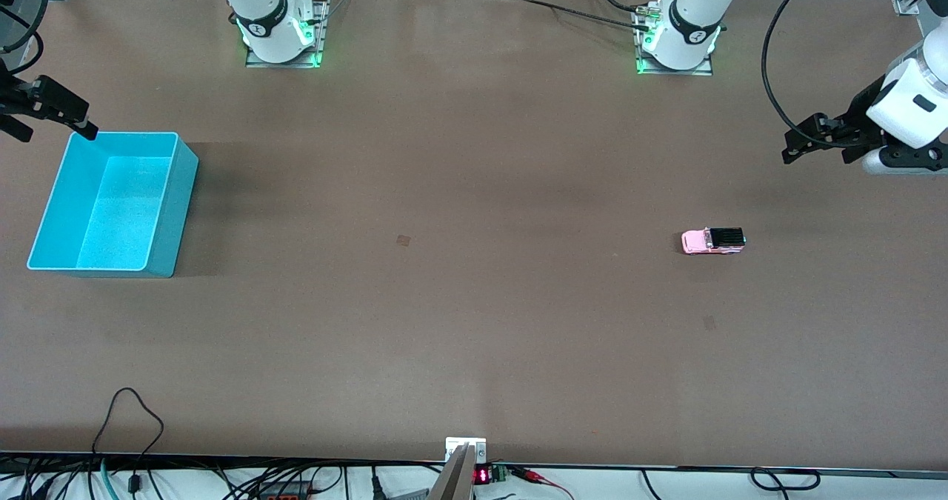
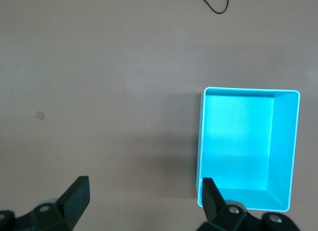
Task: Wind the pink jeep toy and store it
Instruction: 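Move the left gripper over the pink toy jeep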
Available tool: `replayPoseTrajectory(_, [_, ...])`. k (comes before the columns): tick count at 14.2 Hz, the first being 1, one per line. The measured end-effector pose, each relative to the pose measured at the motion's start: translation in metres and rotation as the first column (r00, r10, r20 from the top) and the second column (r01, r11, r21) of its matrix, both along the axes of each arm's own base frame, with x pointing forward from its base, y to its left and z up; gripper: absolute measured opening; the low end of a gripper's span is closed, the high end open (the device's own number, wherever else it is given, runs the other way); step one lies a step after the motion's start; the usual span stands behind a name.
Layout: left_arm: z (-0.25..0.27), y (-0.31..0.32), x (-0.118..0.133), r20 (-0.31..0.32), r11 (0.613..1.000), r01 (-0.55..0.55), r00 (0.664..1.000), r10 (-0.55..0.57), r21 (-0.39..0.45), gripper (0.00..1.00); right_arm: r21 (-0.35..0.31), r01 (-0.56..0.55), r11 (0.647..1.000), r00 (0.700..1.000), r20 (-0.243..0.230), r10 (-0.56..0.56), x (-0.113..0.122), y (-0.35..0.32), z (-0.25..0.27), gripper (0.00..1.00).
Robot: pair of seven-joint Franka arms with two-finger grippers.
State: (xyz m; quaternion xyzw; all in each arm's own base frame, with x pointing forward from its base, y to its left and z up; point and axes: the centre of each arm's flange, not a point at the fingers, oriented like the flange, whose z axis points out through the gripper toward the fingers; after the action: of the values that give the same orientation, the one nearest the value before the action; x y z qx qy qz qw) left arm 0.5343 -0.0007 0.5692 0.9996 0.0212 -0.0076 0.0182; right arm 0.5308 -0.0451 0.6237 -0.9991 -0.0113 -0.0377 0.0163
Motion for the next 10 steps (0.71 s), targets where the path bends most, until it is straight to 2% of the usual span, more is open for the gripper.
replayPoseTrajectory(6, [-0.005, 0.001, -0.003, -0.029, 1.0, 0.001, 1.0, -0.001, 0.003, 1.0, 0.001, -0.001, 1.0, 1.0, -0.014, 0.001, -0.002, 0.0, 0.001, 1.0])
replayPoseTrajectory(8, [-0.024, 0.001, -0.003, -0.068, 1.0, 0.002, 0.998, -0.002, 0.004, 1.0, 0.001, -0.001, 1.0, 1.0, -0.012, 0.001, -0.002, 0.0, 0.003, 1.0])
replayPoseTrajectory(10, [-0.059, 0.002, 0.003, -0.134, 1.0, 0.001, 0.991, -0.001, 0.001, 1.0, 0.001, -0.001, 1.0, 1.0, -0.007, 0.001, -0.002, 0.0, 0.005, 1.0])
